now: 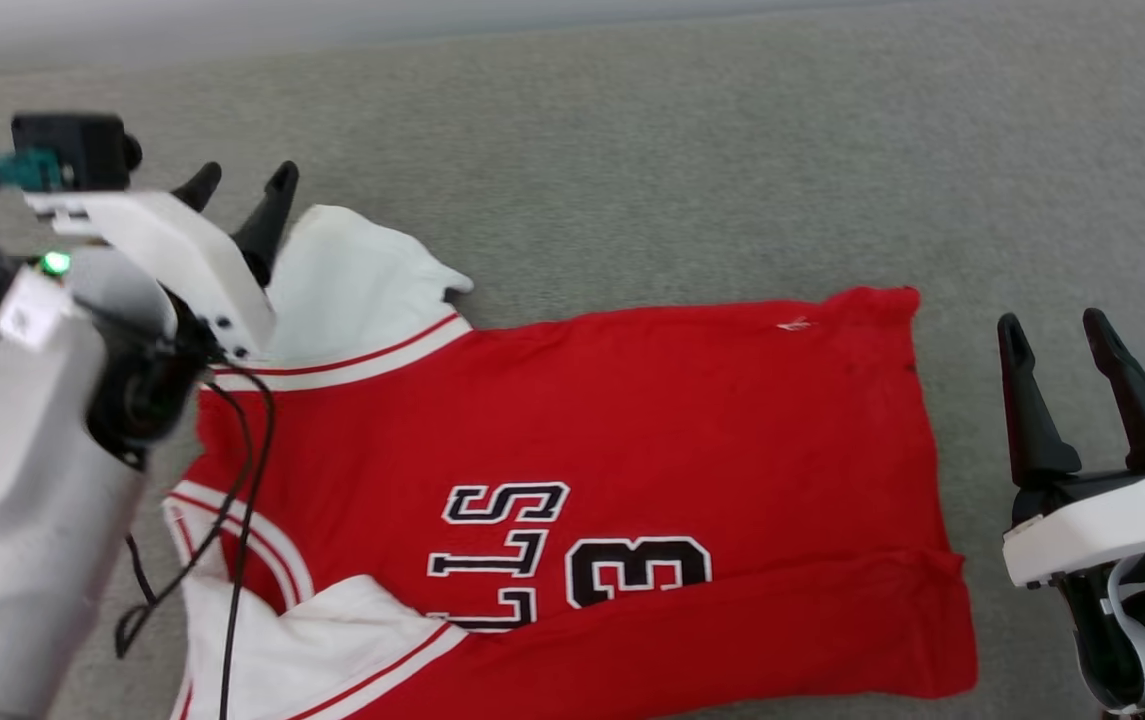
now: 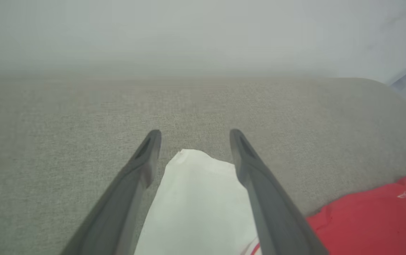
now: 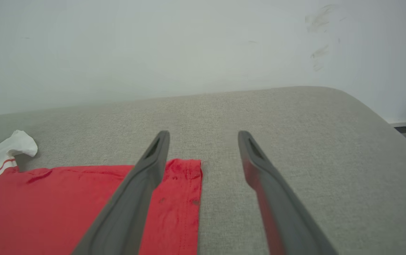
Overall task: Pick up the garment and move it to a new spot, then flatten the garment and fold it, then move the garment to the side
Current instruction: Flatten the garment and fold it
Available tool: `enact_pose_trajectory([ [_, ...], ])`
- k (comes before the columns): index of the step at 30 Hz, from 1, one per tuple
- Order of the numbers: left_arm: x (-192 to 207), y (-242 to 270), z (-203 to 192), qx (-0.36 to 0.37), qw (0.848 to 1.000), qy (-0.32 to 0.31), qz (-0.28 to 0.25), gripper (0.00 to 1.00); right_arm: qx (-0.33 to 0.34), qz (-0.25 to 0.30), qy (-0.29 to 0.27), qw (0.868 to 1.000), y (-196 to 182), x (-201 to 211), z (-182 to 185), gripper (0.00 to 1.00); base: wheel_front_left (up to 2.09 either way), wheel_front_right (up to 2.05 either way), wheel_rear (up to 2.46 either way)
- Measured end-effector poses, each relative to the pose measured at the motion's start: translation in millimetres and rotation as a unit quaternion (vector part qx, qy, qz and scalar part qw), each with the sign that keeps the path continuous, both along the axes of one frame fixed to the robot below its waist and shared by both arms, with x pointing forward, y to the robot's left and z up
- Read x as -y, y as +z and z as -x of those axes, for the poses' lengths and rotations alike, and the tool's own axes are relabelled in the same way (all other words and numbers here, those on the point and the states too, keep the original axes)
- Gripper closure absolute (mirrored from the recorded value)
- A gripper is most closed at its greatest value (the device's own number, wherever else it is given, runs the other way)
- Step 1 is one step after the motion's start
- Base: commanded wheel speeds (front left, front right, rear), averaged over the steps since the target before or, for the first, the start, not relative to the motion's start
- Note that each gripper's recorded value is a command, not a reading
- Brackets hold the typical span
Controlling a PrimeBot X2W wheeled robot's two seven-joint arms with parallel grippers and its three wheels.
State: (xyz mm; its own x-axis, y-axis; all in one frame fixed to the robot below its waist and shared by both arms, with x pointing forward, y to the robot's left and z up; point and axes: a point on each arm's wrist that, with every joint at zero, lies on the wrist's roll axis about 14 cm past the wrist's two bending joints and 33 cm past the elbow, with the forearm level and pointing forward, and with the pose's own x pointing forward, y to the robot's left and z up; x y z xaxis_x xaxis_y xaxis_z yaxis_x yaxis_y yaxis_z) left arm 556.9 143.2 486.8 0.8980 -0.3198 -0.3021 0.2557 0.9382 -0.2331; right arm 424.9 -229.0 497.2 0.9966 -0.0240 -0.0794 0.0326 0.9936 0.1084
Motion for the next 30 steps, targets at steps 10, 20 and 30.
enact_pose_trajectory([
  [10, 10, -56, -21, -0.233, 0.971, -0.043, -0.037, 0.00, -0.022, -0.005, -0.043, 0.999, -19, 24, 14, 0.00, 0.00, 0.00, 0.00],
  [20, 7, -116, -17, -0.371, 0.928, -0.021, -0.039, 0.00, -0.049, -0.019, -0.072, 0.996, -44, 39, 18, 0.00, 0.00, 0.00, 0.00],
  [30, 15, -132, -5, -0.425, 0.904, -0.035, -0.032, 1.00, -0.068, -0.032, -0.079, 0.994, -56, 43, 17, 0.00, 0.00, 0.00, 0.00],
])
